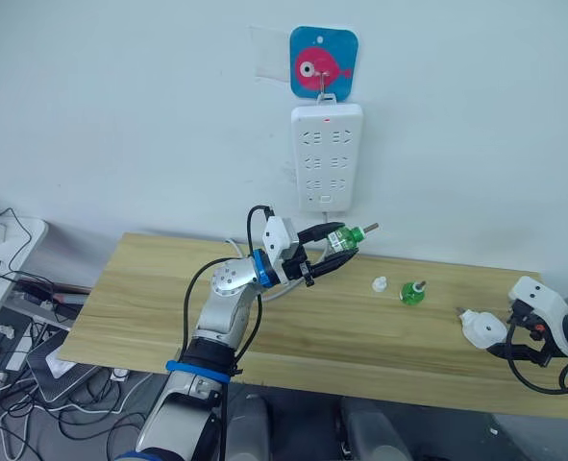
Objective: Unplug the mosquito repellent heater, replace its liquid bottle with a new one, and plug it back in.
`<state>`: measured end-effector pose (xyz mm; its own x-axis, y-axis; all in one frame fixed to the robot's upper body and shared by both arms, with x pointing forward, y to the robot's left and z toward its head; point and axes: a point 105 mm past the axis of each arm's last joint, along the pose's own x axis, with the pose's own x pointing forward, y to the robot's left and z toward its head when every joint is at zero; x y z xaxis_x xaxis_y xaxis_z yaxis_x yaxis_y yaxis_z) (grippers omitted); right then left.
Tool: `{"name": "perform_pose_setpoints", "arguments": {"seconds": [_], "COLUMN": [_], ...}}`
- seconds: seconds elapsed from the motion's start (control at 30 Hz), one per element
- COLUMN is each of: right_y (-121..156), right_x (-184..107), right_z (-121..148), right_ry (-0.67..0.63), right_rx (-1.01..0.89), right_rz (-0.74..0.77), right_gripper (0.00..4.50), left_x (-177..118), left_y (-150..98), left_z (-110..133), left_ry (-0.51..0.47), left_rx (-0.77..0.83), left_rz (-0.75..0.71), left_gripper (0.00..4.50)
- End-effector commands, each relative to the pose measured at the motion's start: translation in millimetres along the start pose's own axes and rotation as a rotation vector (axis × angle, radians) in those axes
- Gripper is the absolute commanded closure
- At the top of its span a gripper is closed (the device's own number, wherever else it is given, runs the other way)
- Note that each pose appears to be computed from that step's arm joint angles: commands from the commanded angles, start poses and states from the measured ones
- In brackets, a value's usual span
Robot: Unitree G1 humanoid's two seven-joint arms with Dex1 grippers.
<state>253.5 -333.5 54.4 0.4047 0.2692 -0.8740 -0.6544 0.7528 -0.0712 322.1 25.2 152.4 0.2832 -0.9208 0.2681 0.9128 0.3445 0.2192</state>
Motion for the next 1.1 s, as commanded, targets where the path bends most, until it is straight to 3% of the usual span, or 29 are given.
{"name": "perform_pose_setpoints", "arguments": {"seconds": [0.03, 0.6, 1.1], "right_y": [-8.7, -14.3, -13.3], "right_x": [-1.4, 15.4, 5.0], "right_z": [1.7, -0.1, 5.2], "right_ry": [0.005, 0.016, 0.012], "right_rx": [0.006, 0.072, 0.035], "right_rz": [-0.018, -0.013, -0.012], "right_gripper": [0.06, 0.06, 0.06], "left_x": [3.1, 6.1, 3.5], "left_y": [-1.5, -1.9, -1.5], "left_z": [14.0, 16.0, 14.5], "left_ry": [-0.044, -0.038, -0.028], "left_rx": [0.028, 0.025, 0.025], "left_rz": [-0.004, -0.014, -0.013], "left_gripper": [2.26, 2.26, 2.26]}}
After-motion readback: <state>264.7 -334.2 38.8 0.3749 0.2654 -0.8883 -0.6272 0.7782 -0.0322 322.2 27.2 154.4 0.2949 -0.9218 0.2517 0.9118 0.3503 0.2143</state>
